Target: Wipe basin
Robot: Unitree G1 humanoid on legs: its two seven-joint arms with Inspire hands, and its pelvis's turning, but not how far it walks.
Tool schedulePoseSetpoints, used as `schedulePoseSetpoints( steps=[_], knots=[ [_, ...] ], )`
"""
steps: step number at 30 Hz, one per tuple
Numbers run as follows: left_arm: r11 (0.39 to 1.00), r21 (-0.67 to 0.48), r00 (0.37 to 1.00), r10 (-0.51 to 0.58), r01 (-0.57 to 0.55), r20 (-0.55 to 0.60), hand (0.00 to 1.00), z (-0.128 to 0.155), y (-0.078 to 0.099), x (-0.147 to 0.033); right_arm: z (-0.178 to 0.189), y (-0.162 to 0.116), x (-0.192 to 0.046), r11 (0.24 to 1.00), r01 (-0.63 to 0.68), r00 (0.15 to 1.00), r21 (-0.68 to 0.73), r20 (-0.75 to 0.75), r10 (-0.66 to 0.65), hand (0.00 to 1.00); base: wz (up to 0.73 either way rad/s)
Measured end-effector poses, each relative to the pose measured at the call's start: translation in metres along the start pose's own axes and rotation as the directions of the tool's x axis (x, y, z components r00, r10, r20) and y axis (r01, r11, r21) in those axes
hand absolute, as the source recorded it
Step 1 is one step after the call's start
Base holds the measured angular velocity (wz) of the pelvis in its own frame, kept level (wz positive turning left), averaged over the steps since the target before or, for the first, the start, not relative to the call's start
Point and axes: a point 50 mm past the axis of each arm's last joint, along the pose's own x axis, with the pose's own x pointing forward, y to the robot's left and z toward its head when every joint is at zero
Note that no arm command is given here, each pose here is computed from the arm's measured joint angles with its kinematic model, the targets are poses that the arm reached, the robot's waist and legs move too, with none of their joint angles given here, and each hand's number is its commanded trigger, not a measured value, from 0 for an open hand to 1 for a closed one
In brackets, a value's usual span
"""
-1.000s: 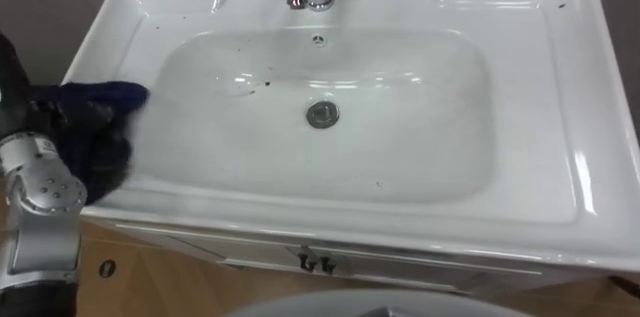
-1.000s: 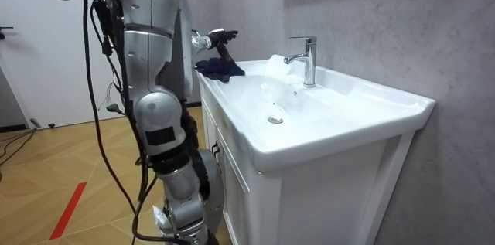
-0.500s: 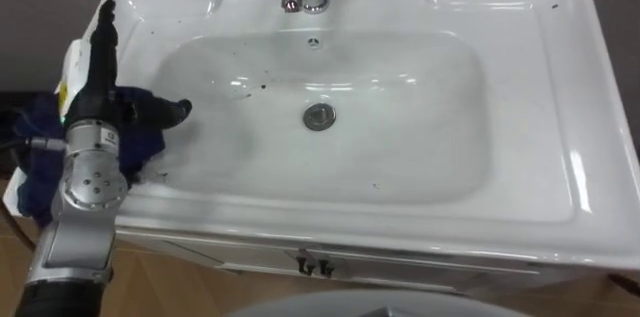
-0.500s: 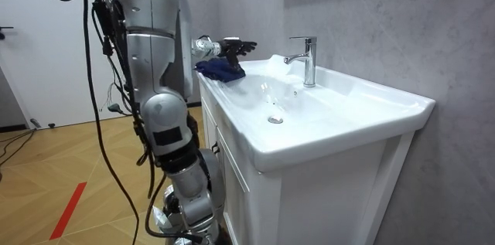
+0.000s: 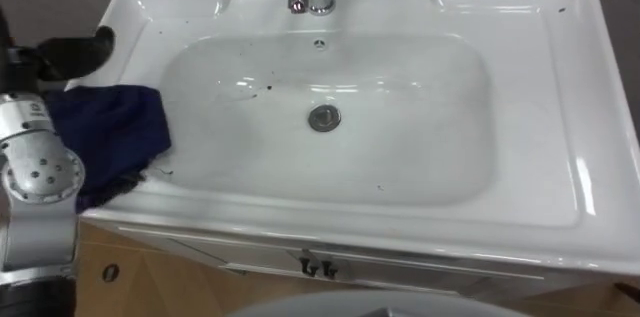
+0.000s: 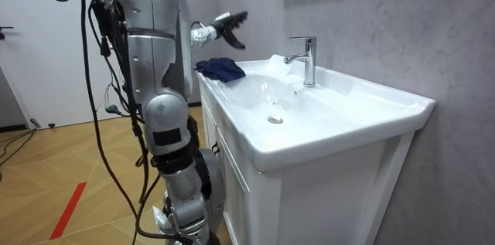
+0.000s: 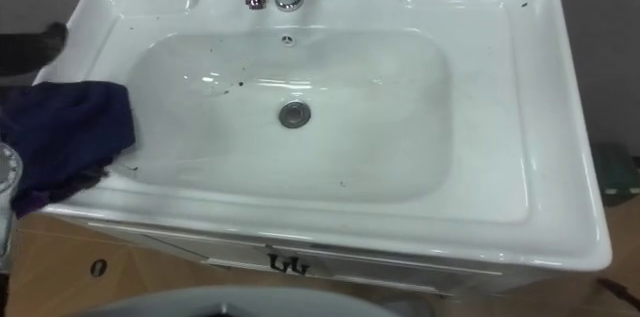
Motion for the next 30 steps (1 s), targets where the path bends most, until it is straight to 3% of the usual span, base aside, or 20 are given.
schedulePoseSetpoints(
  steps=[5,8,10,14,17,23,26,28,30],
  knots=[
    [0.963,-0.013,0.963,0.269,-0.270,-0.025,0.00,-0.006,0.033,0.007,-0.004,-0.001,0.000,1.000,0.021,1.000,-0.004,-0.007,-0.021,0.00,0.02],
    [0.929,-0.023,0.927,0.368,-0.370,-0.065,0.00,-0.013,0.049,0.008,-0.005,-0.001,-0.001,1.000,0.021,1.000,-0.004,-0.005,-0.021,0.00,0.05],
    [0.896,-0.025,0.891,0.438,-0.444,-0.123,0.00,-0.024,0.066,0.001,-0.004,-0.001,0.000,0.999,0.023,1.000,-0.039,0.003,-0.023,0.00,0.06],
    [0.879,0.052,0.841,0.469,-0.474,-0.269,0.00,-0.059,0.081,-0.022,-0.005,-0.001,-0.001,0.998,0.017,1.000,-0.064,-0.003,-0.017,0.00,0.01],
    [0.880,0.180,0.728,0.466,-0.439,-0.502,0.00,-0.108,0.086,-0.070,-0.007,0.001,-0.001,0.998,0.003,1.000,-0.069,-0.004,-0.004,0.00,0.12],
    [0.907,0.282,0.547,0.414,-0.312,-0.727,0.00,-0.152,0.079,-0.134,-0.004,0.003,-0.001,0.996,-0.047,0.999,-0.078,-0.016,0.046,0.00,0.11],
    [0.949,0.288,0.472,0.314,-0.128,-0.824,0.00,-0.167,0.065,-0.177,-0.003,0.003,-0.001,0.995,-0.060,0.998,-0.077,-0.015,0.059,0.00,0.06],
    [0.962,0.271,0.386,0.244,0.016,-0.889,0.00,-0.176,0.059,-0.210,0.000,0.004,-0.001,0.995,-0.068,0.998,-0.078,-0.014,0.067,0.00,0.02],
    [0.965,0.242,0.326,0.198,0.100,-0.924,0.00,-0.179,0.056,-0.231,0.000,0.004,-0.001,0.994,-0.083,0.997,-0.077,-0.017,0.082,0.00,0.16]
  ],
)
